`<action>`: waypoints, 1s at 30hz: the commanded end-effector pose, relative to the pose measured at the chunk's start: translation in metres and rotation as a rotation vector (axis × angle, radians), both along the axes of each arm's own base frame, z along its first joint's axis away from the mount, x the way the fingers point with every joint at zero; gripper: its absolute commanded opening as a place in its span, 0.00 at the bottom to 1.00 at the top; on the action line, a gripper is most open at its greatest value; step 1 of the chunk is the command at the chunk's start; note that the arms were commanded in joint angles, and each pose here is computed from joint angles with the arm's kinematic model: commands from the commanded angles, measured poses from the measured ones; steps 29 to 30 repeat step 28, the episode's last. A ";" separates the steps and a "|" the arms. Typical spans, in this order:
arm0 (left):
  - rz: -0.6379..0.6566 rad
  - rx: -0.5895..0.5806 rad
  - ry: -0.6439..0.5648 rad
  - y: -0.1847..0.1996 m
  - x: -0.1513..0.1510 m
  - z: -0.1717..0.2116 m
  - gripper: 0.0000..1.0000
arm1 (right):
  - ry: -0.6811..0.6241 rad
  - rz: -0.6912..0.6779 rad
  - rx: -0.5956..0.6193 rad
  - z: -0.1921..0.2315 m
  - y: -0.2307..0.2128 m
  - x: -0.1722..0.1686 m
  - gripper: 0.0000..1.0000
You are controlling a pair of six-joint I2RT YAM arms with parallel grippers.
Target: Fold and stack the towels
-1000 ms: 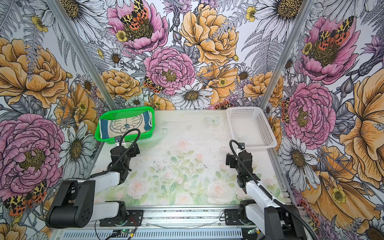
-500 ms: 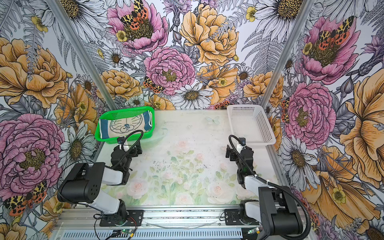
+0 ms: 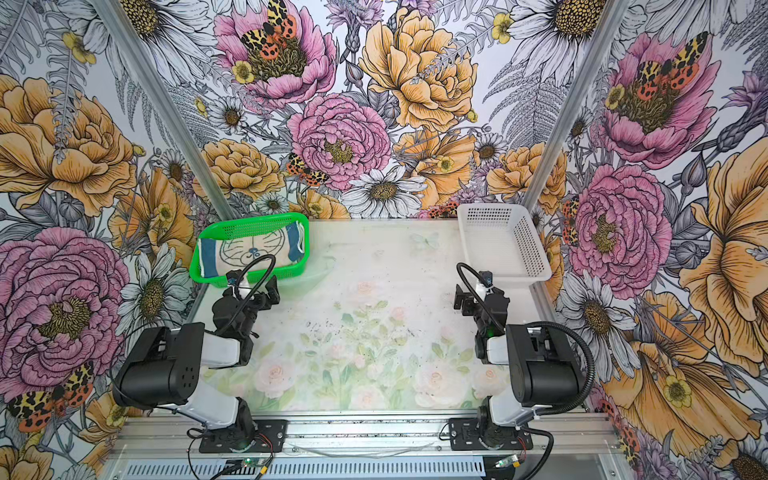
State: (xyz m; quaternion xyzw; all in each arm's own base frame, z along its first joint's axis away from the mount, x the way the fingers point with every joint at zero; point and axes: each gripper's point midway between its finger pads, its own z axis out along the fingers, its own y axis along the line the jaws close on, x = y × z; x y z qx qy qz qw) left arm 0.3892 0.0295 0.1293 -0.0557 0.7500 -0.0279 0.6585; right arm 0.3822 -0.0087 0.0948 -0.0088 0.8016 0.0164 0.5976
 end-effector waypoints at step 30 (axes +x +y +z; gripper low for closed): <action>-0.028 -0.013 -0.027 -0.004 0.001 0.007 0.99 | -0.108 -0.013 0.021 0.026 -0.005 0.006 0.99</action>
